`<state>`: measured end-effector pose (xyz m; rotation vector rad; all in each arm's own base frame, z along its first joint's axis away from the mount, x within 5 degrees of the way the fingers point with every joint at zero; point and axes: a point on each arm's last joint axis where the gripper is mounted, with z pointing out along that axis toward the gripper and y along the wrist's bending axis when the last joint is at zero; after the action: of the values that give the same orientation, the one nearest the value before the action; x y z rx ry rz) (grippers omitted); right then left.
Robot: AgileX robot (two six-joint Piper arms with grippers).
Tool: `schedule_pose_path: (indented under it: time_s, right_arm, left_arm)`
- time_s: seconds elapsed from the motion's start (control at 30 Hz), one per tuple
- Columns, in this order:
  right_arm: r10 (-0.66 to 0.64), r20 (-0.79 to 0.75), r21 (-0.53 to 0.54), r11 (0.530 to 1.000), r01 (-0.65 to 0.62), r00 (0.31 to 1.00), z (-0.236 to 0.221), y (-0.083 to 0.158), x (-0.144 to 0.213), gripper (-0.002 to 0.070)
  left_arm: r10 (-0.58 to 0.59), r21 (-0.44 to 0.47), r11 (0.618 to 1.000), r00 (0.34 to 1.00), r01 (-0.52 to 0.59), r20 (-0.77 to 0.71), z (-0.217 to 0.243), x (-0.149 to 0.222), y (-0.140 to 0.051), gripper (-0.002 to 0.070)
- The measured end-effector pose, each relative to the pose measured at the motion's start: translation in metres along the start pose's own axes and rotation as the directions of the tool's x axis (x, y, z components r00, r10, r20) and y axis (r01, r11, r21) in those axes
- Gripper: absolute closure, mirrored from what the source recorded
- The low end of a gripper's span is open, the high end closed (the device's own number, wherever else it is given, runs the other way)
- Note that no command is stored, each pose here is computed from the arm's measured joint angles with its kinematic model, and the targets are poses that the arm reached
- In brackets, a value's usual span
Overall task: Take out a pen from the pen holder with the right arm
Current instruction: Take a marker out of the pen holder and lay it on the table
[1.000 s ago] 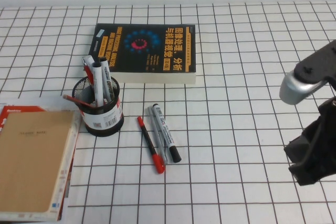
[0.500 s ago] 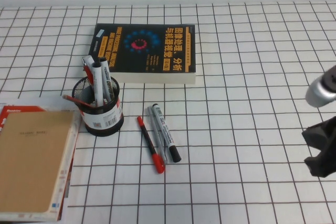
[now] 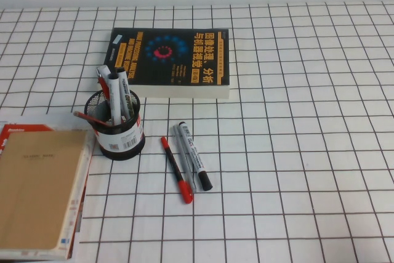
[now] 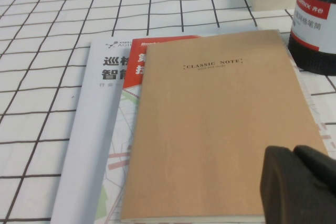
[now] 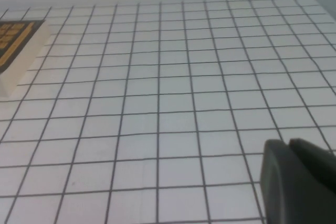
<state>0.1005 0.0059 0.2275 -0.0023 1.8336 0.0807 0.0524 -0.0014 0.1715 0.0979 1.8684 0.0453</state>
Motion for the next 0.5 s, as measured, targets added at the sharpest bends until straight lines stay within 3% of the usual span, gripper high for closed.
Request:
schedule_pose_path:
  time_s: [0.23,0.5]
  right_arm:
    - [0.058,0.079,0.062,0.996,-0.063,0.995,-0.017,-0.008,0.042,0.0692]
    - [0.056,0.114,0.045,0.997,-0.061,0.992,-0.030,-0.006,0.050,0.0692]
  left_arm:
    - [0.000,0.000,1.000,1.000,0.000,0.000,0.000,0.000,0.000,0.0679]
    - [0.000,0.000,1.000,1.000,0.000,0.000,0.000,0.000,0.000,0.0679]
